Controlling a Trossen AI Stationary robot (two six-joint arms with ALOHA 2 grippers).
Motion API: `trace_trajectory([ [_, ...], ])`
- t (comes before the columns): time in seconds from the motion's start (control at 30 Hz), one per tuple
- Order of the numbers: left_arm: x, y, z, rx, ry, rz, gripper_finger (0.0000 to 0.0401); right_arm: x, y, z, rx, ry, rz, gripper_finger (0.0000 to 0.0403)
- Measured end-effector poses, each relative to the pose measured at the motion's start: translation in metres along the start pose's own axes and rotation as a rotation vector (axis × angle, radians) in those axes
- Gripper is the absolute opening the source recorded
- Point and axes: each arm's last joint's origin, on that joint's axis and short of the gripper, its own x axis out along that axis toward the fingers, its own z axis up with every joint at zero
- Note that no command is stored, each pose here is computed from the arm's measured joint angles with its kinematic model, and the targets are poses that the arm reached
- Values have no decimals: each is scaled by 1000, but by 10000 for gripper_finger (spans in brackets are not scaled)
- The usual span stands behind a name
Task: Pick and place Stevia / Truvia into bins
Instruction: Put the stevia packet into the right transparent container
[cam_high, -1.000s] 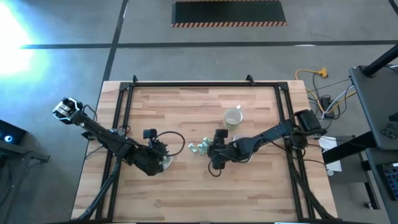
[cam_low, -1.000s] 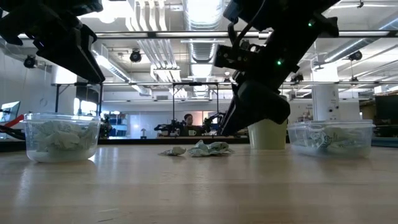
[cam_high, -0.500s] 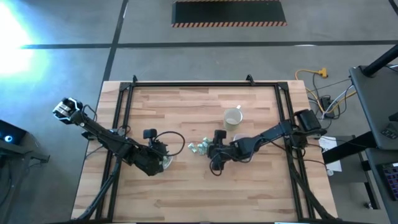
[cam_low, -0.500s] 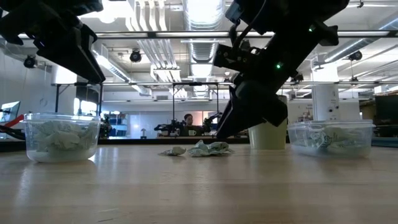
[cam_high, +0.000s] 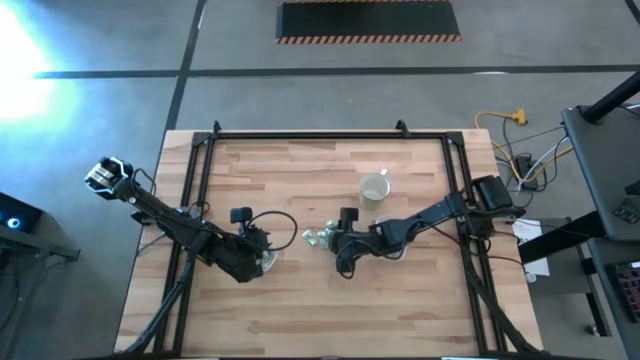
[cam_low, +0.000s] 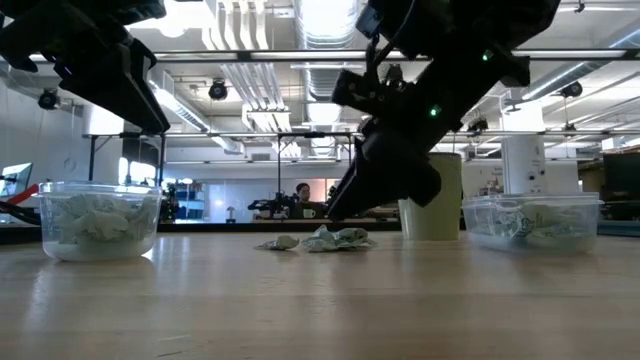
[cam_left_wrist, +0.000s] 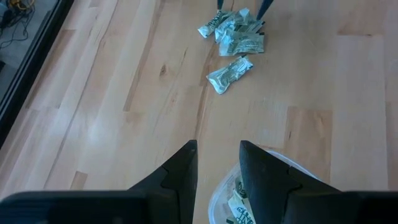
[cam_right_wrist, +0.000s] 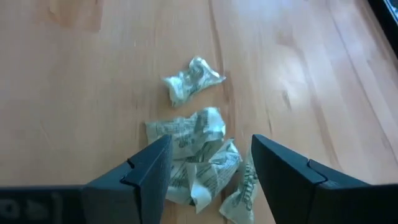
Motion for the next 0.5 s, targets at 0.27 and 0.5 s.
trace_trajectory([
  [0.27,0,0,0,0,0,0,102,7,-1,-7,-17,45,-15,210],
  [0.5,0,0,0,0,0,0,102,7,-4,-12,2,95,-22,210],
])
